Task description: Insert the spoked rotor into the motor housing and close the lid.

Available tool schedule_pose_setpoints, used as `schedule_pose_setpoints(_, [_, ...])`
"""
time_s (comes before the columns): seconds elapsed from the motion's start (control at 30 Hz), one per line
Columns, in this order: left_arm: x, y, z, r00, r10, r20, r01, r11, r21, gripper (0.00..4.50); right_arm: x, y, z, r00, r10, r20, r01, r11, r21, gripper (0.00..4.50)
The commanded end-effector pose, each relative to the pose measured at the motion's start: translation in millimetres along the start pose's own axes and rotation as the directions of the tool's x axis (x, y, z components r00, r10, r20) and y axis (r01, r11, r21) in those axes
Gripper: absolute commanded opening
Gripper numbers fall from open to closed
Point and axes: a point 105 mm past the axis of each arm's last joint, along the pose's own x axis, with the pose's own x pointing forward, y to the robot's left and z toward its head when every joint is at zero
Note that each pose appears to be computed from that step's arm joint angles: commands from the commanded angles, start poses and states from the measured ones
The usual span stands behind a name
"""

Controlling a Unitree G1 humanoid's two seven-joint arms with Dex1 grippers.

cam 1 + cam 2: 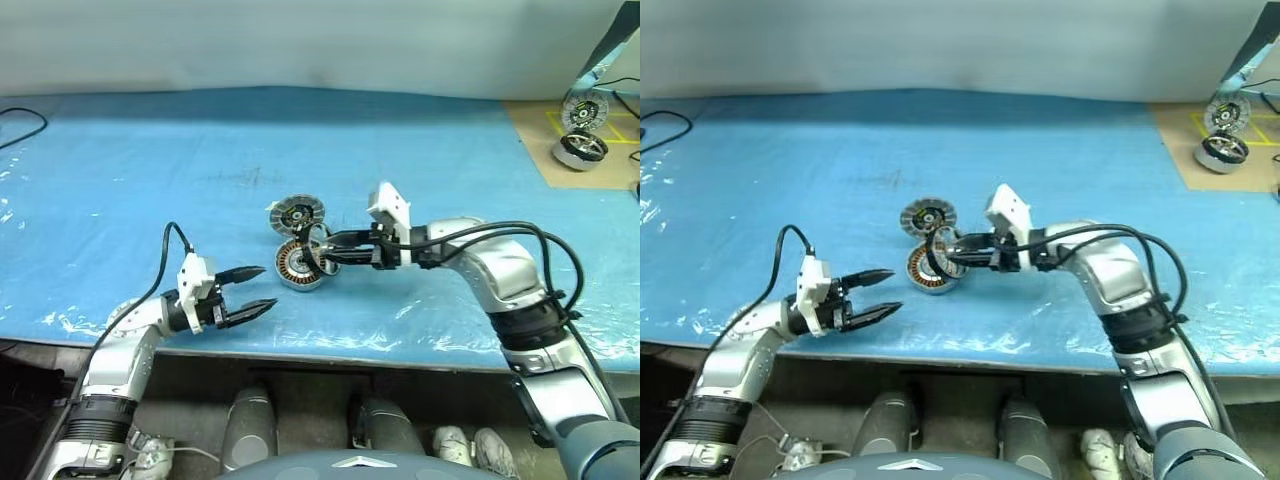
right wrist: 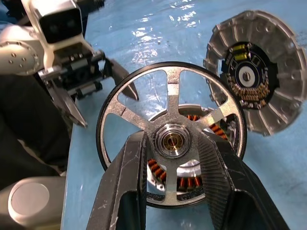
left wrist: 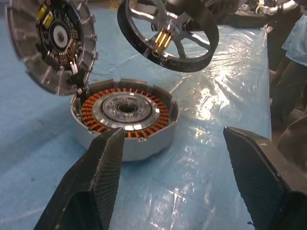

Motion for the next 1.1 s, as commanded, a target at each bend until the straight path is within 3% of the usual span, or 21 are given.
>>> schedule_pose_setpoints(0.03, [-17,6,-19,1.000,0.019,-0.011,-0.019,1.000,0.019,3.45,6,-12,7,0.999,-0.034,-0.004,0.033,0.997,-0.066,1.19])
schedule_pose_setpoints(0.43, [-7,9,-7,1.000,0.002,0.022,-0.003,0.999,0.051,3.45,17,-9,8,0.999,0.029,-0.035,-0.033,0.992,-0.124,1.19])
schedule_pose_setpoints(1.1, [-1,11,4,0.999,-0.015,0.036,0.012,0.998,0.063,3.45,20,-9,-16,0.989,0.025,-0.145,-0.053,0.980,-0.191,1.19])
